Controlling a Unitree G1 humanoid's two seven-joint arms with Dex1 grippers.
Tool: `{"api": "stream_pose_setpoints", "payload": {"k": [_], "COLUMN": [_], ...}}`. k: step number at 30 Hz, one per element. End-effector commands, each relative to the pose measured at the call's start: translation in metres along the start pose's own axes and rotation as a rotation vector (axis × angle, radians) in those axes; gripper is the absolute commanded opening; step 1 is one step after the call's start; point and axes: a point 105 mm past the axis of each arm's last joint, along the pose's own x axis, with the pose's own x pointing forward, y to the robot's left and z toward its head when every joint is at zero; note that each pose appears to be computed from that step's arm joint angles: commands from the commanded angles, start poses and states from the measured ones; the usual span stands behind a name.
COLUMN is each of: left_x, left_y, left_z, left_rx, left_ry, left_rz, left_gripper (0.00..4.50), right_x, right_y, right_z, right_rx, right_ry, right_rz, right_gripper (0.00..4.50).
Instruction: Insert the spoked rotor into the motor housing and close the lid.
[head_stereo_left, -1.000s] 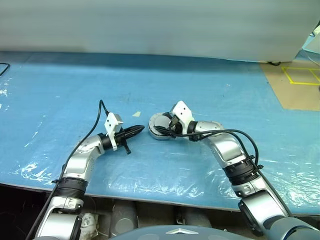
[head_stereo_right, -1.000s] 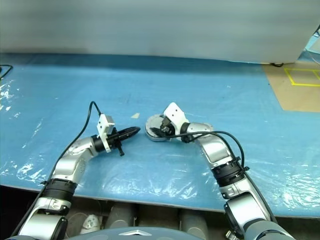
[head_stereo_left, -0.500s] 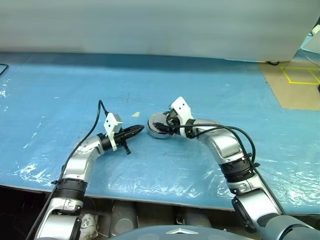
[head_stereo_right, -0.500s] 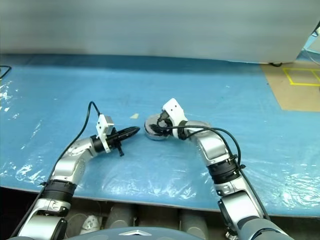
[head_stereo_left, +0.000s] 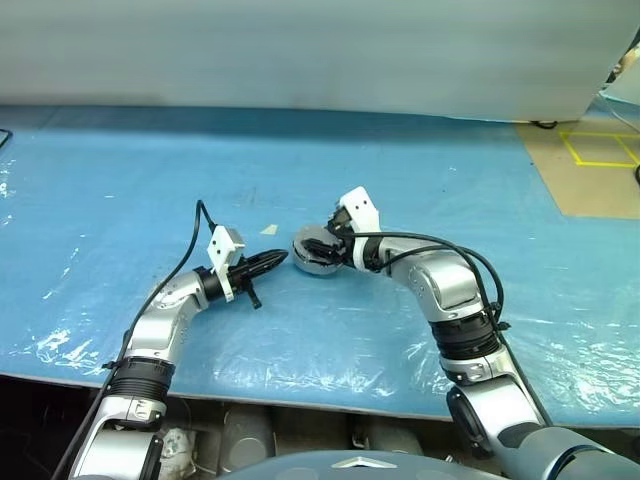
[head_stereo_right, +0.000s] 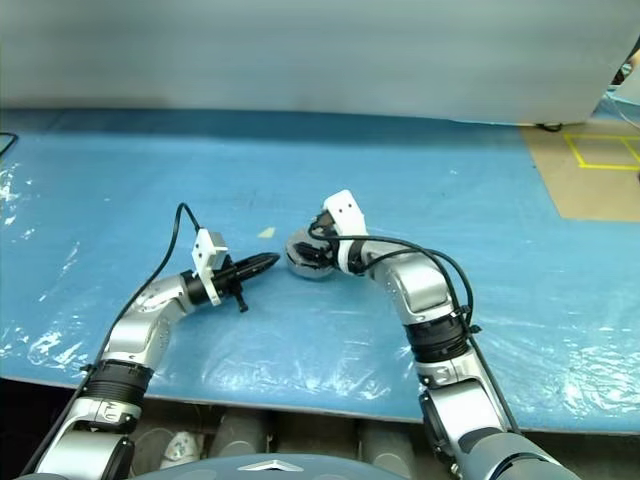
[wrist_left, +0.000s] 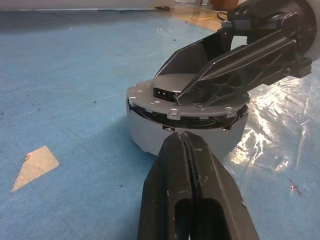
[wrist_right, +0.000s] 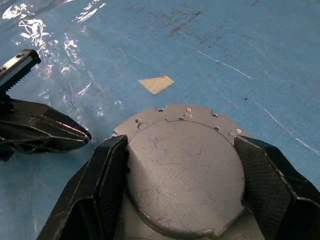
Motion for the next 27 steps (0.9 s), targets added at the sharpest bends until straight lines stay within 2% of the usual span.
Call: {"api": "stream_pose_setpoints", "payload": {"k": [1,3,6,17,20,27], "left_x": [-0.001,-0.002,-0.004,-0.011,-0.01,-0.009], "left_y": [0.0,0.001,0.004,0.015,0.014,0.012], "left_z": [0.008,0.007,0.007,0.011,0.008,0.005], "left_rx": [0.035,0.035,0.04,0.069,0.062,0.058], "left_ry": [-0.022,-0.02,-0.019,-0.021,-0.016,-0.007], "left_rz": [0.003,0.006,0.019,0.064,0.063,0.054], "left_gripper": [0.0,0.0,0.0,0.0,0.0,0.0], "right_x": [0.005,0.005,0.005,0.006,0.004,-0.001], "right_y": [0.012,0.023,0.033,0.008,0.001,0.001], "right_z": [-0.024,-0.022,-0.021,-0.017,-0.012,-0.02], "right_rx": [-0.092,-0.167,-0.168,-0.231,-0.318,-0.378], "right_ry": [0.084,0.056,0.009,-0.021,-0.057,-0.048], "right_rz": [0.039,0.095,0.162,0.142,0.109,0.164], "right_gripper": [3.04,3.04,3.04,3.04,3.04,3.04]}}
